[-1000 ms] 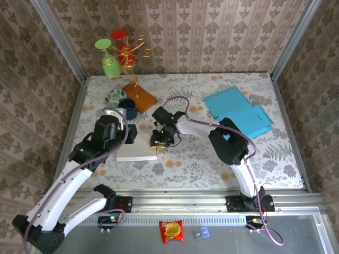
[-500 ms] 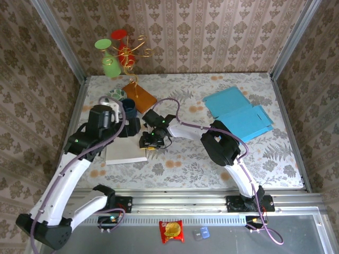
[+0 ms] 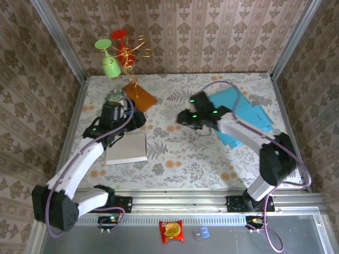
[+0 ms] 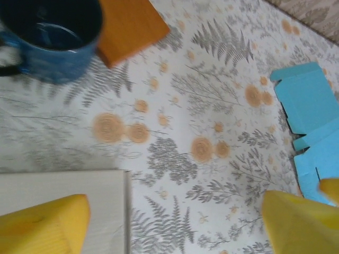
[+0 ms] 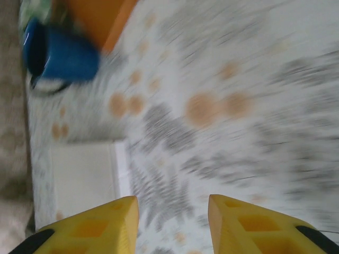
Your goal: Fold the paper box
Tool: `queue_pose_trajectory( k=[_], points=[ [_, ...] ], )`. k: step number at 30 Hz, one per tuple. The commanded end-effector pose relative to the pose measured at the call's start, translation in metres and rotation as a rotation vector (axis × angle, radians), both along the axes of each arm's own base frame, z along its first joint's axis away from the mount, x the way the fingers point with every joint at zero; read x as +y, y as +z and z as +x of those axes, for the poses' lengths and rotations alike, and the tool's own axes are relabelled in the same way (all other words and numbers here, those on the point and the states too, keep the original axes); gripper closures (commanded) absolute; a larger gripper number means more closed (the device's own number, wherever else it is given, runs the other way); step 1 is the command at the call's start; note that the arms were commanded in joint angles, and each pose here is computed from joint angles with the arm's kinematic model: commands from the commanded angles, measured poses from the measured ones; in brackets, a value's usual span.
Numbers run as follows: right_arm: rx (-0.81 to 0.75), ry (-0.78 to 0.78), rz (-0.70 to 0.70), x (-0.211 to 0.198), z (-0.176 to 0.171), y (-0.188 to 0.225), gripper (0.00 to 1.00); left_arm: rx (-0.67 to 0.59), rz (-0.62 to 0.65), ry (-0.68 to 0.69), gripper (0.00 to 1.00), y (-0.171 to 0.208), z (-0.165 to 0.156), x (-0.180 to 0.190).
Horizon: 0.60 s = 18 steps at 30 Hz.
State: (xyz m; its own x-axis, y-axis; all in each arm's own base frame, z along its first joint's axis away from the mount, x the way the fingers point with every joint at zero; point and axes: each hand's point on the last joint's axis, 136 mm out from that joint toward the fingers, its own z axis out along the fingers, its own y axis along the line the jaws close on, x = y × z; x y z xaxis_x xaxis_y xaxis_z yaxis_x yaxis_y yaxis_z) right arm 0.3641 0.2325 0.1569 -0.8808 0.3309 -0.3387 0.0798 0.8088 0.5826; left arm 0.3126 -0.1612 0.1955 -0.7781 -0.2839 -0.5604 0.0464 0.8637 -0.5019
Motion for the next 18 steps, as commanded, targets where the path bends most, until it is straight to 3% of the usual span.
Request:
queue_pose_trajectory(
  k=[1,6,10,18],
  points=[
    [0.101,-0.203,-0.034,-0.078,-0.001,-0.031,0.60,-0.022,-0.078,-0.036,0.23,0.011,0.019,-0.049],
    [0.199,-0.438,0.070,-0.164,0.003,-0.053,0.60,0.055,-0.145,-0.098,0.28,-0.009,0.034,-0.120],
    [0.256,-0.545,0.109,-0.206,0.014,-0.074,0.60,0.117,-0.190,-0.140,0.31,-0.028,0.036,-0.165],
    [0.375,-0.571,0.160,-0.213,0.032,-0.118,0.61,0.197,-0.242,-0.155,0.33,-0.057,0.031,-0.206]
  ],
)
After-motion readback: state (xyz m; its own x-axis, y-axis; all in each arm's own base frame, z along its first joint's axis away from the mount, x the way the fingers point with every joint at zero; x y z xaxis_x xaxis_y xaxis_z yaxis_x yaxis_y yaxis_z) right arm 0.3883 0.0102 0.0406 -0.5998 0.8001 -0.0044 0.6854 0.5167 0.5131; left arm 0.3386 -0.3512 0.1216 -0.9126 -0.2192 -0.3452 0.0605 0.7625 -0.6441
